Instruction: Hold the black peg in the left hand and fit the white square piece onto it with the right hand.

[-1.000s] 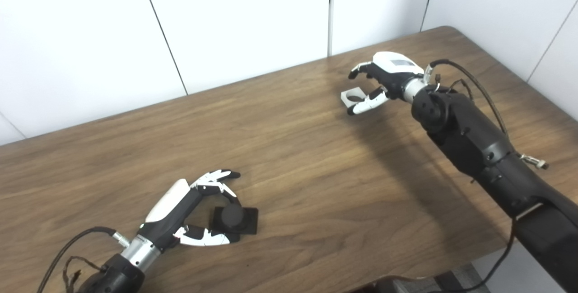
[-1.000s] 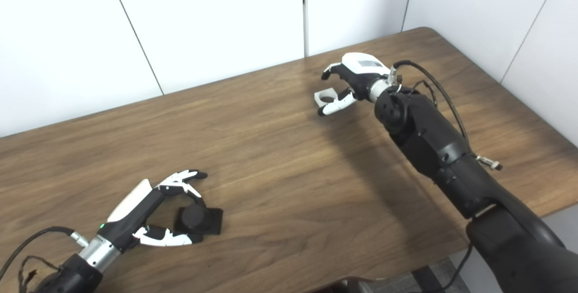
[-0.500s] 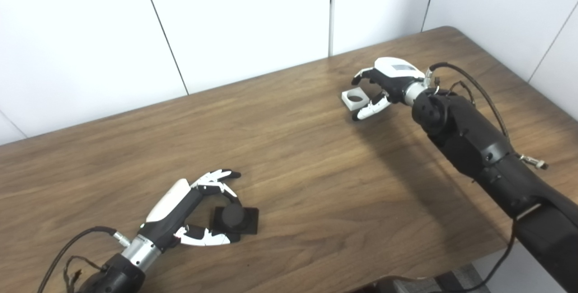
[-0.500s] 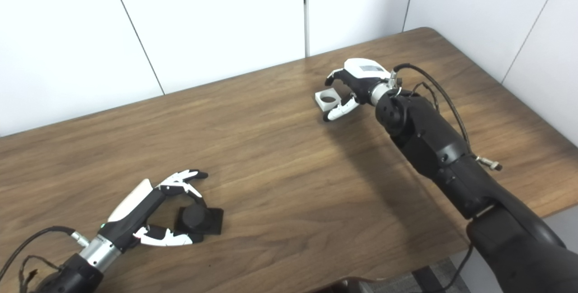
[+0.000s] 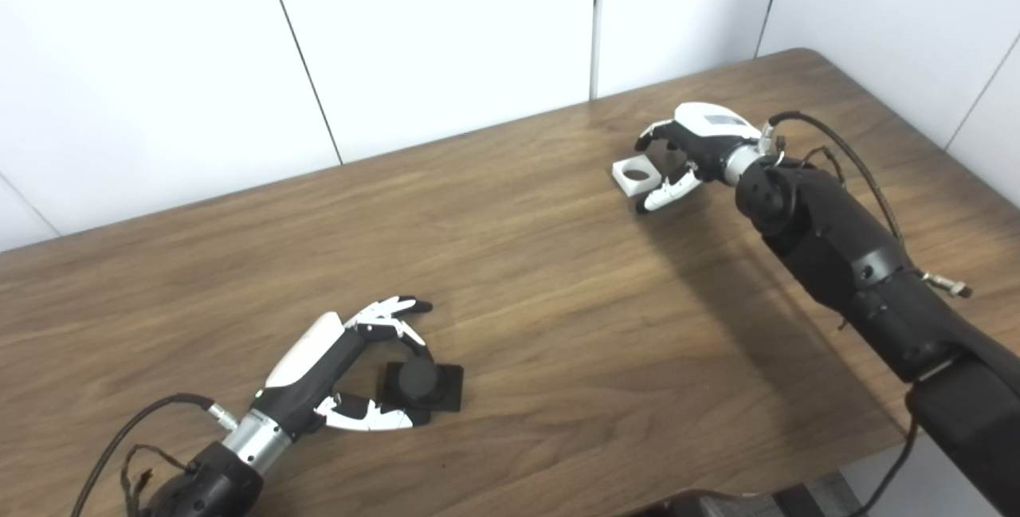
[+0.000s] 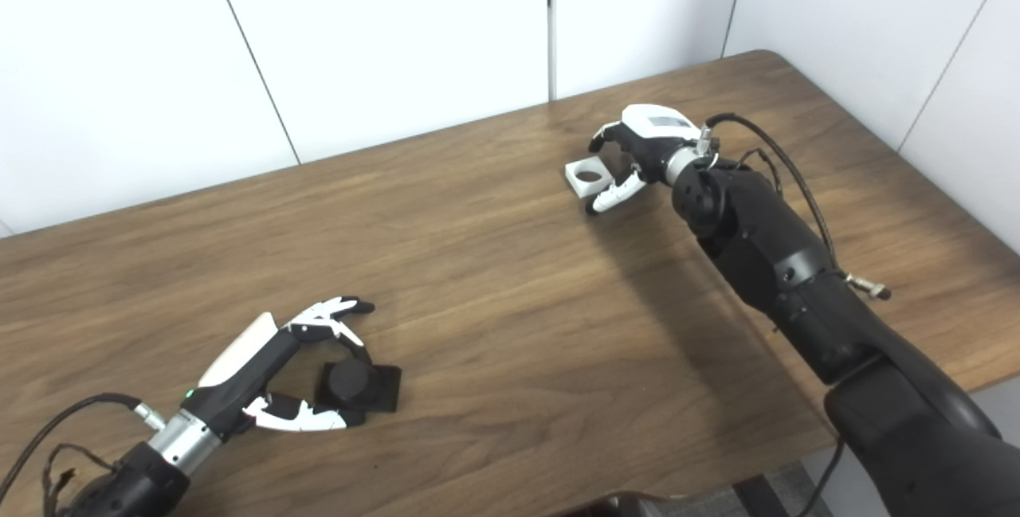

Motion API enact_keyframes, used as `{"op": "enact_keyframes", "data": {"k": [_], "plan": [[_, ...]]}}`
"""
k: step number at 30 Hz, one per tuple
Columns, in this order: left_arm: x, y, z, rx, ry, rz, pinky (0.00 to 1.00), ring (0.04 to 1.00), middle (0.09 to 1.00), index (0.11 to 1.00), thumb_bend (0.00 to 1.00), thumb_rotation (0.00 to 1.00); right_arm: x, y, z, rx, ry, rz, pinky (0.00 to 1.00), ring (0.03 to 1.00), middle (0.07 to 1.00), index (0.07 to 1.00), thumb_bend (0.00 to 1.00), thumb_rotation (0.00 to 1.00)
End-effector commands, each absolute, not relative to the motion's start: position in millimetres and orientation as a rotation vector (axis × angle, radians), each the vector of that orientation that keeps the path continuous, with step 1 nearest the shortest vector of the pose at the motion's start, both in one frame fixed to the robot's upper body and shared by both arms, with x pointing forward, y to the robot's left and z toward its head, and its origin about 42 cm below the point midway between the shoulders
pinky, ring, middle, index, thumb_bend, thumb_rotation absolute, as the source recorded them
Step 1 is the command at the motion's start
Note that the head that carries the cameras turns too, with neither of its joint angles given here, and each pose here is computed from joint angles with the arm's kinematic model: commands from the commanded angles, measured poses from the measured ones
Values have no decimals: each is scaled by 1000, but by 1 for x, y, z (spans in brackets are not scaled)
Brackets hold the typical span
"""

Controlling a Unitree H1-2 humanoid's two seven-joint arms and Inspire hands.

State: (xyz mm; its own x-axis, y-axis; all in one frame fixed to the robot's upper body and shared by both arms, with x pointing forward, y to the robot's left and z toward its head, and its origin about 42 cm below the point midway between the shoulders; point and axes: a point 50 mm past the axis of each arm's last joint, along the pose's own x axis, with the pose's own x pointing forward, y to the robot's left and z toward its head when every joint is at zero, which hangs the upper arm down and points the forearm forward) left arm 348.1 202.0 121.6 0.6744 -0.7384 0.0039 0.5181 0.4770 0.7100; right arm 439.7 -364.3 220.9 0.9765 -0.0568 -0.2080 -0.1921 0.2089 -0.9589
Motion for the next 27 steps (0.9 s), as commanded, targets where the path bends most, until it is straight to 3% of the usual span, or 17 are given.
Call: {"op": "enact_keyframes", "data": {"k": [1, 16, 27], "plan": [[329, 213, 93, 814, -194, -873, 939, 937, 885, 493, 515, 78, 454, -362, 253, -1391, 118, 46, 712, 824, 881, 793, 655, 340], [326, 215, 94, 815, -182, -872, 935, 935, 888, 493, 515, 79, 460, -355, 242, -1404, 139, 72, 704, 823, 875, 743, 652, 351], [325, 214, 94, 800, -182, -873, 960, 938, 890, 493, 515, 79, 461, -356, 238, -1408, 161, 73, 706, 821, 862, 702, 653, 306]]}}
